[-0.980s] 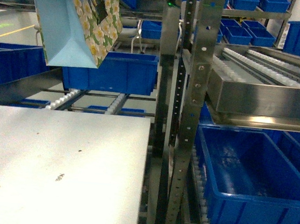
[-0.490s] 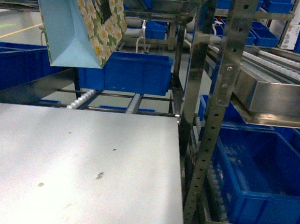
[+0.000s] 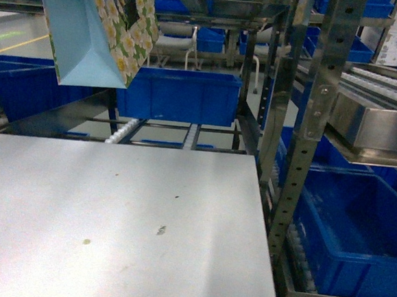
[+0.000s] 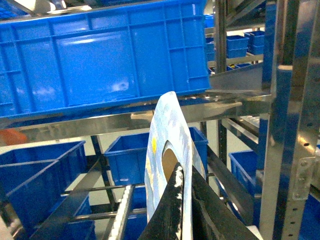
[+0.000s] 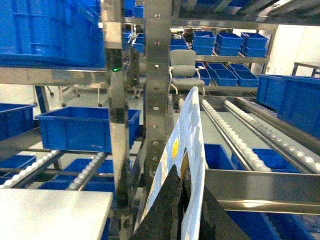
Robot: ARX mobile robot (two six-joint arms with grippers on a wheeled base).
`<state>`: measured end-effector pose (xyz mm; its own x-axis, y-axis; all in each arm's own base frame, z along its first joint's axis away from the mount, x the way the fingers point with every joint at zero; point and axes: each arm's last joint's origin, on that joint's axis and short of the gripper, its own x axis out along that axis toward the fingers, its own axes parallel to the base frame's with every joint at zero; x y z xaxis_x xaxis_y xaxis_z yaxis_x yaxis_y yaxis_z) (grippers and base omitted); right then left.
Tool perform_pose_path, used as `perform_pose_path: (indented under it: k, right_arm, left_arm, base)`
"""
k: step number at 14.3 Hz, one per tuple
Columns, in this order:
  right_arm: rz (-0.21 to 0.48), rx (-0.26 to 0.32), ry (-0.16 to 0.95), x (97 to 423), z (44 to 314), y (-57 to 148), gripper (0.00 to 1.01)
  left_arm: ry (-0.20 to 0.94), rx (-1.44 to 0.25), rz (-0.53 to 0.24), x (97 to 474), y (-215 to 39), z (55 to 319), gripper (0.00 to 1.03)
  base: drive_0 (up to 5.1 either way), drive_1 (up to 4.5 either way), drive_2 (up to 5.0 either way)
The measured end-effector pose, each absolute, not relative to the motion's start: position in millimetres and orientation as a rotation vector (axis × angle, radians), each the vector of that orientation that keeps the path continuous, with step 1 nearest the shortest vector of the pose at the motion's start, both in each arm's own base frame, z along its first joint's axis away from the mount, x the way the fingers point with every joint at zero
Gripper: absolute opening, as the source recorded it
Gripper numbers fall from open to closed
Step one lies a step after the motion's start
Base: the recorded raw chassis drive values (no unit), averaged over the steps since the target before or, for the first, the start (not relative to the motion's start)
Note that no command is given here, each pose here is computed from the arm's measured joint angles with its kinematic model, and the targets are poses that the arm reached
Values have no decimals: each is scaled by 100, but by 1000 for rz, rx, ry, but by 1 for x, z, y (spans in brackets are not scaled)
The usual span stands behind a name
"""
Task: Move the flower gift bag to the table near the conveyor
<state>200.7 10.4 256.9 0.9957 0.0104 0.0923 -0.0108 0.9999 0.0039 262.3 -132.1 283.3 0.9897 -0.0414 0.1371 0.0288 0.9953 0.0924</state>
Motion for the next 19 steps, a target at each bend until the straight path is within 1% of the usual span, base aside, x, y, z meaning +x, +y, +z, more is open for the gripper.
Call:
perform_pose_path:
  k: [2,11,13,16,19]
  right_arm:
    - [11,4,-87,201,256,10,3]
    - [11,4,-88,201,256,10,3]
    - [11,4,-88,201,256,10,3]
    - [19,4,-90,201,257,11,3]
    - [16,4,-90,201,257,11,3]
  left_arm:
    - [-134,93,-36,262,-132,283,2]
    - [-137,92,-36,262,-132,283,2]
    - [-138,91,-35,262,-132,283,2]
    - [-135,92,-12,264,-128,283,2]
    - [-135,93,-38,262,-133,283,2]
  base:
    - [-500,119,330]
    - [-502,243,243]
    - [-470,387,50]
    - [0,0,0]
    - [0,0,0]
